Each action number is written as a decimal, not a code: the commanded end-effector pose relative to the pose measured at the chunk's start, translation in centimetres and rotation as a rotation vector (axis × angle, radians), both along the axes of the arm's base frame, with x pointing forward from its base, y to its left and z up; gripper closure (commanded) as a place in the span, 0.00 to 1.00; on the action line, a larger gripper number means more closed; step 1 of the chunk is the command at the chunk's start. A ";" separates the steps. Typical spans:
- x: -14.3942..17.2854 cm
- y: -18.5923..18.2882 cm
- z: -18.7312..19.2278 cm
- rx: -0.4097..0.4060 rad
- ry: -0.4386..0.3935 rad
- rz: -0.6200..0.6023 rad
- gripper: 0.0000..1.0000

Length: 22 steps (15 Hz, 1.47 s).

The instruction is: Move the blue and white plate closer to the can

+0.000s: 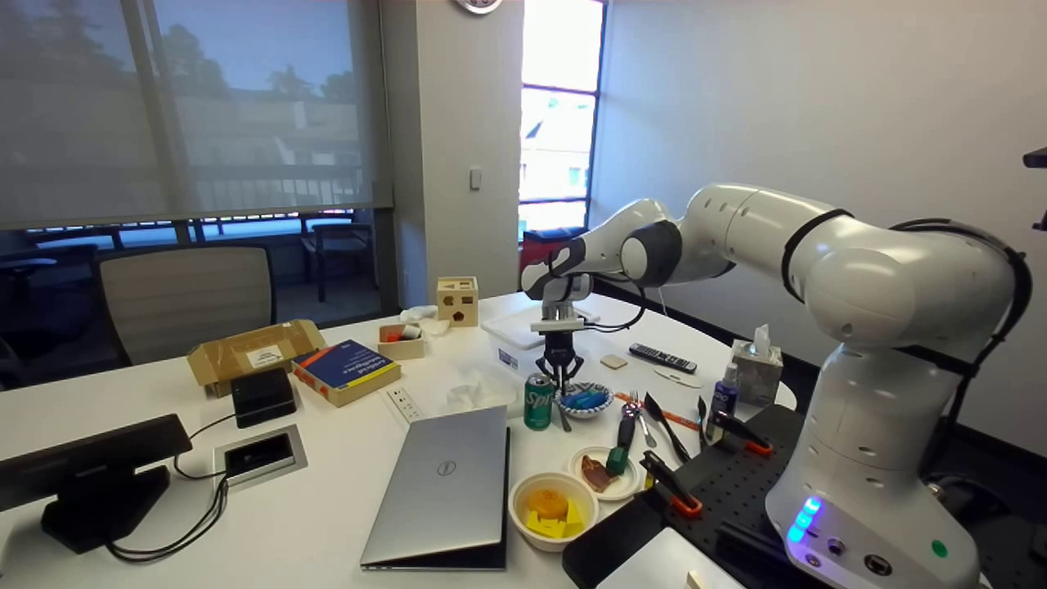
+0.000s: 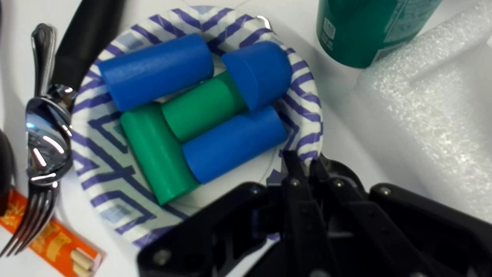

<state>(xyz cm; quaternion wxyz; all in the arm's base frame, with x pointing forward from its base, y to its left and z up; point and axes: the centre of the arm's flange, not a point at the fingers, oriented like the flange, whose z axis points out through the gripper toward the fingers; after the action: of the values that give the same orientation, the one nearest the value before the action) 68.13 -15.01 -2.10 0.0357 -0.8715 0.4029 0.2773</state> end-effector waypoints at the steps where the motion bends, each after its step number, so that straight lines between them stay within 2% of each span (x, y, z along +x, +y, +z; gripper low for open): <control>1: -1.2 -2.5 -4.6 -0.014 0.038 -0.061 0.98; 12: -4.0 -6.2 -3.8 -0.047 0.042 -0.199 0.98; 18: -4.9 -6.8 -3.2 -0.071 0.017 -0.256 0.98; 22: -4.7 -6.4 -2.5 -0.083 -0.011 -0.253 0.98</control>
<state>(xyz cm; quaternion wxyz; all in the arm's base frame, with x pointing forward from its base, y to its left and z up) 65.43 -21.91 -3.04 0.0416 -0.8137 0.5033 0.2877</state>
